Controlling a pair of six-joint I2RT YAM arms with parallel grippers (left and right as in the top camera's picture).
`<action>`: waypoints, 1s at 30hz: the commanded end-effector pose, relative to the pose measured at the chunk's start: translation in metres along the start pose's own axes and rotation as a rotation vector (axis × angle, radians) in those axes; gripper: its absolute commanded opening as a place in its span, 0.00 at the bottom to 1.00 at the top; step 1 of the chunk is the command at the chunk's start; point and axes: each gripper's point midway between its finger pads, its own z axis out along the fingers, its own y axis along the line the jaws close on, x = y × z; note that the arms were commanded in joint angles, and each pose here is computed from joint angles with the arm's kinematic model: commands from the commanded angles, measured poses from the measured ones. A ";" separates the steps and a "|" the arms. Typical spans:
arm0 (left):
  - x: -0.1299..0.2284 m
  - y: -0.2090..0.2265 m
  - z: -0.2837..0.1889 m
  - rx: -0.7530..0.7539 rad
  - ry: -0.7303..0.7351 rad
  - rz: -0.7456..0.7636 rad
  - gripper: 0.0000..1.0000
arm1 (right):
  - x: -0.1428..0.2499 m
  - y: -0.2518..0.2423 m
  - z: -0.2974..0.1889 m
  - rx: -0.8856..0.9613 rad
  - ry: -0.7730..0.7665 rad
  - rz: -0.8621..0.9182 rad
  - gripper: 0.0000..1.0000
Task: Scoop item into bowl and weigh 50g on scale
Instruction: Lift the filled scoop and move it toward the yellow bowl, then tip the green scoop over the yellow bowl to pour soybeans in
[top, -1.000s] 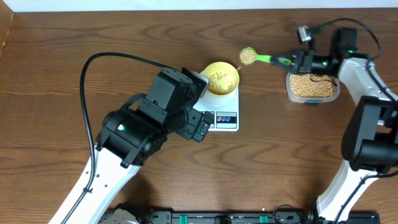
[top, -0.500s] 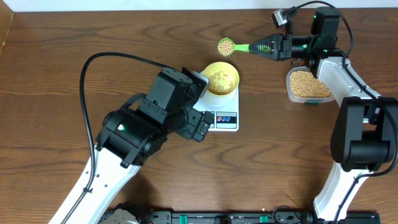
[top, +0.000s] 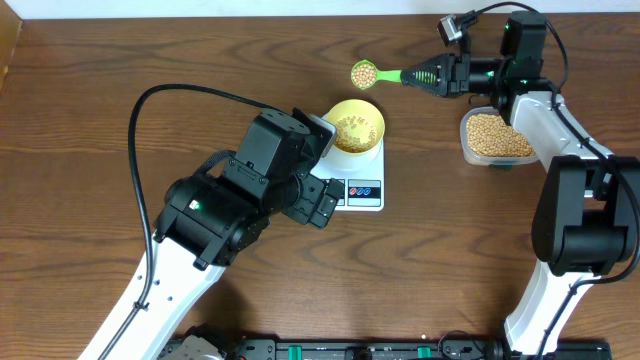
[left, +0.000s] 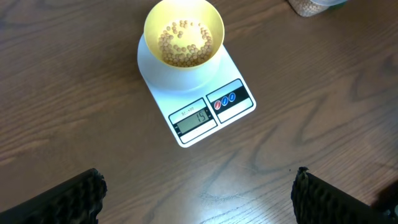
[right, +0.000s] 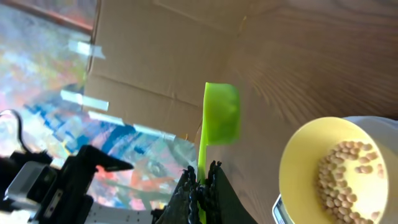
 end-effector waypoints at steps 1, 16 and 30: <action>-0.006 0.002 -0.006 -0.013 -0.022 0.005 0.98 | -0.005 -0.011 0.000 0.054 -0.036 0.008 0.01; -0.006 0.002 -0.006 -0.013 -0.022 0.005 0.98 | 0.027 -0.043 0.028 0.195 0.001 0.169 0.01; -0.006 0.002 -0.006 -0.013 -0.022 0.005 0.98 | 0.057 -0.077 0.015 0.414 0.045 0.236 0.02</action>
